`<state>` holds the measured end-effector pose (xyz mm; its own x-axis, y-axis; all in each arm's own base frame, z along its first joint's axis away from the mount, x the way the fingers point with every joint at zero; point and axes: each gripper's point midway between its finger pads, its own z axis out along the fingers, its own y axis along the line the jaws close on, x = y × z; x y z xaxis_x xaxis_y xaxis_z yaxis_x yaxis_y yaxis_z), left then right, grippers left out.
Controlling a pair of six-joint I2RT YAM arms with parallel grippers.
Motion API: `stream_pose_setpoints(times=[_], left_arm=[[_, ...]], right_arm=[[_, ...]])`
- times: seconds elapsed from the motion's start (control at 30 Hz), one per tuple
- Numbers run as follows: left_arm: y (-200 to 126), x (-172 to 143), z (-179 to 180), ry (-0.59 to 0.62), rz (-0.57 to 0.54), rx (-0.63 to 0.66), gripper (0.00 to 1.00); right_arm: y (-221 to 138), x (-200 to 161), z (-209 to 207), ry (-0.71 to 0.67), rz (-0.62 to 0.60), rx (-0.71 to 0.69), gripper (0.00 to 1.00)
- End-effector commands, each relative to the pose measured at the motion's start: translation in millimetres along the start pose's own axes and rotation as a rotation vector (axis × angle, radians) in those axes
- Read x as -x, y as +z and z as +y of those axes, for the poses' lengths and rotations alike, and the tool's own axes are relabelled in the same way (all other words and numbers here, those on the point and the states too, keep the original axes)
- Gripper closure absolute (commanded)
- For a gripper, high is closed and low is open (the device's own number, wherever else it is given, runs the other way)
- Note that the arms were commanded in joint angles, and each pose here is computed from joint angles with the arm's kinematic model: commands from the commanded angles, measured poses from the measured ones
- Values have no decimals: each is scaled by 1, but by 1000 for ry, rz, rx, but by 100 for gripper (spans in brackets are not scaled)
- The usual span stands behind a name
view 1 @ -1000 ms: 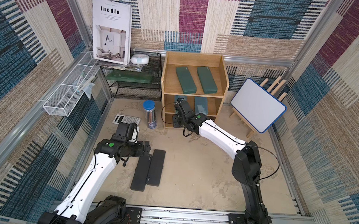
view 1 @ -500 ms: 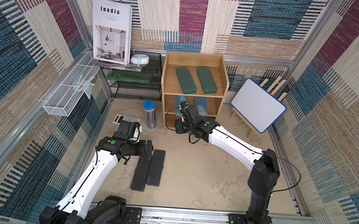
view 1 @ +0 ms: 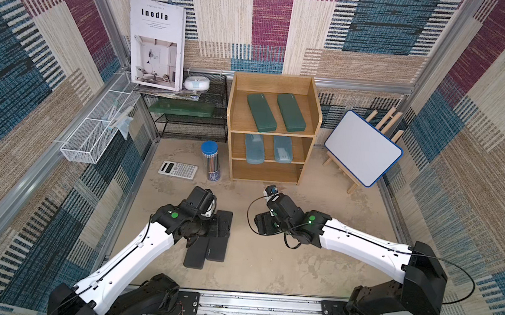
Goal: Place the pencil cases on the shelf according to color
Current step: Pick up the pencil case from the center of the board.
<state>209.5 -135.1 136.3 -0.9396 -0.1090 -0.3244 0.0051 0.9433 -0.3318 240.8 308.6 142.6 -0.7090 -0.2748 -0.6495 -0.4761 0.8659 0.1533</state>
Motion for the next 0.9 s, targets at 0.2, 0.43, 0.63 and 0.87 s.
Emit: stream_pose_setpoints(times=[0.2,0.43,0.63,0.87], left_arm=[[36,-13,-1,-75,-30,40,1],[59,-23,-1,-55,14,80,1],[79,-22,-7,-47,17,86,1],[98,-21,9,-59,-10,174,1]], right_arm=[[-12,-36,-8,78,-25,15,4],[-15,-42,-14,73,-30,5,1],[-14,-43,-17,62,-21,-14,1],[-14,-46,-21,59,-14,-33,0]])
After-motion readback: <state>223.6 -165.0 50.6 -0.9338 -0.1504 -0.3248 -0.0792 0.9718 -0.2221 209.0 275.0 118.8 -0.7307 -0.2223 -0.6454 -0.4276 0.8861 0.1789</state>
